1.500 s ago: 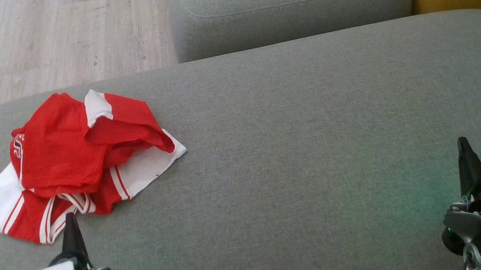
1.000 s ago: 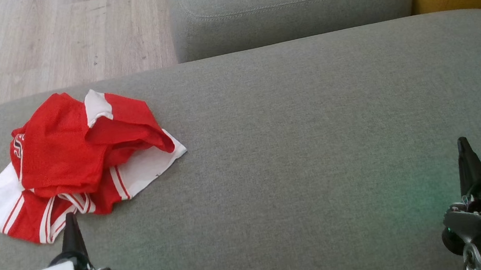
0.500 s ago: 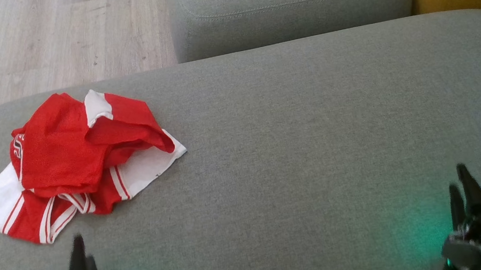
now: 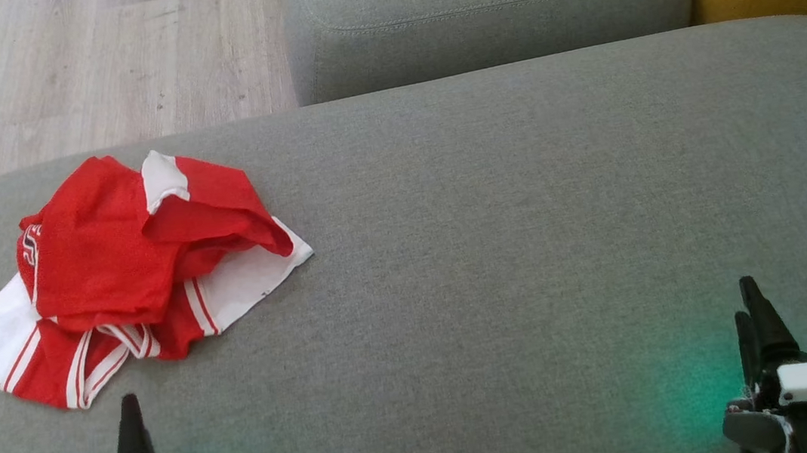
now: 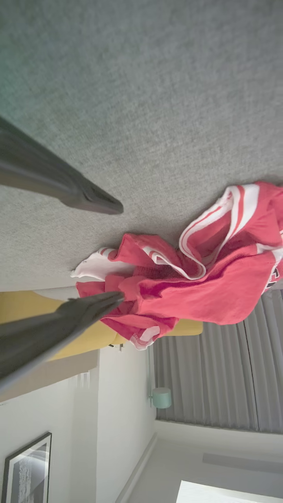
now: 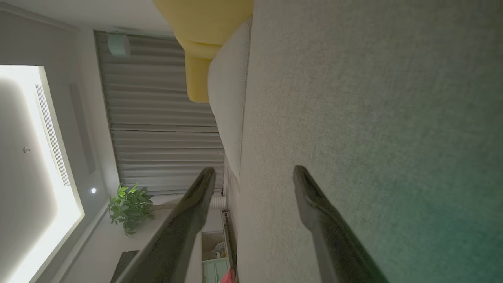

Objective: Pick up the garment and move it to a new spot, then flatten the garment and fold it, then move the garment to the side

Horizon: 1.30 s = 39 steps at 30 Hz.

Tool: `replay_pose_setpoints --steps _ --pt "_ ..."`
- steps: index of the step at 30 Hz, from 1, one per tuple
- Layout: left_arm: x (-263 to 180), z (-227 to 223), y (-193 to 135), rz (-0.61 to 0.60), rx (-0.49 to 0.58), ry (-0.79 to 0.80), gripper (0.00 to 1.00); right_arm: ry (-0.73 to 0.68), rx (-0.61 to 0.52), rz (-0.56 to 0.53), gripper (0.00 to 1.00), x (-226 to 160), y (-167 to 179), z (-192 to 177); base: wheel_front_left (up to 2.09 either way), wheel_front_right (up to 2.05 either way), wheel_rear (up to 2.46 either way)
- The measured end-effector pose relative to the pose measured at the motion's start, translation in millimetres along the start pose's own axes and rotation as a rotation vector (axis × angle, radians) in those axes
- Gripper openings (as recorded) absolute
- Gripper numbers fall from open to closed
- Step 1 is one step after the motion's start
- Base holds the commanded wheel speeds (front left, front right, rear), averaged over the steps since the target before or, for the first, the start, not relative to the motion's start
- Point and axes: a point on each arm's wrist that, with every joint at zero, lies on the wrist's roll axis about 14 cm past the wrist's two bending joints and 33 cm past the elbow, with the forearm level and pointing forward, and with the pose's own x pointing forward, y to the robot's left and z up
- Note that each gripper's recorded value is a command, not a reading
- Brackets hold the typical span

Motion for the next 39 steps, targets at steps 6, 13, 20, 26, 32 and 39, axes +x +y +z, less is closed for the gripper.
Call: replay_pose_setpoints --steps 6,13,20,26,32,39 --pt "1 1 -9 -0.019 0.099 -0.011 1.00 0.016 -0.118 0.012 1.00 1 5 -7 0.00 0.00 0.00" --pt "2 -4 -16 -0.027 0.212 -0.004 1.00 0.019 -0.215 0.031 1.00 1 11 -10 0.00 0.00 0.00" --pt "2 -5 -20 -0.027 0.300 -0.012 1.00 0.025 -0.310 0.042 1.00 1 14 -15 0.00 0.00 0.00" --pt "1 -5 -24 -0.036 0.367 -0.024 1.00 0.025 -0.372 0.049 1.00 1 15 -17 0.00 0.00 0.00" --pt "0 -6 -29 -0.044 0.440 -0.036 1.00 0.031 -0.453 0.062 1.00 1 17 -22 0.00 0.00 0.00" --pt "-1 -5 -33 -0.049 0.532 -0.054 1.00 0.054 -0.562 0.100 1.00 3 27 -34 0.00 0.00 0.00"
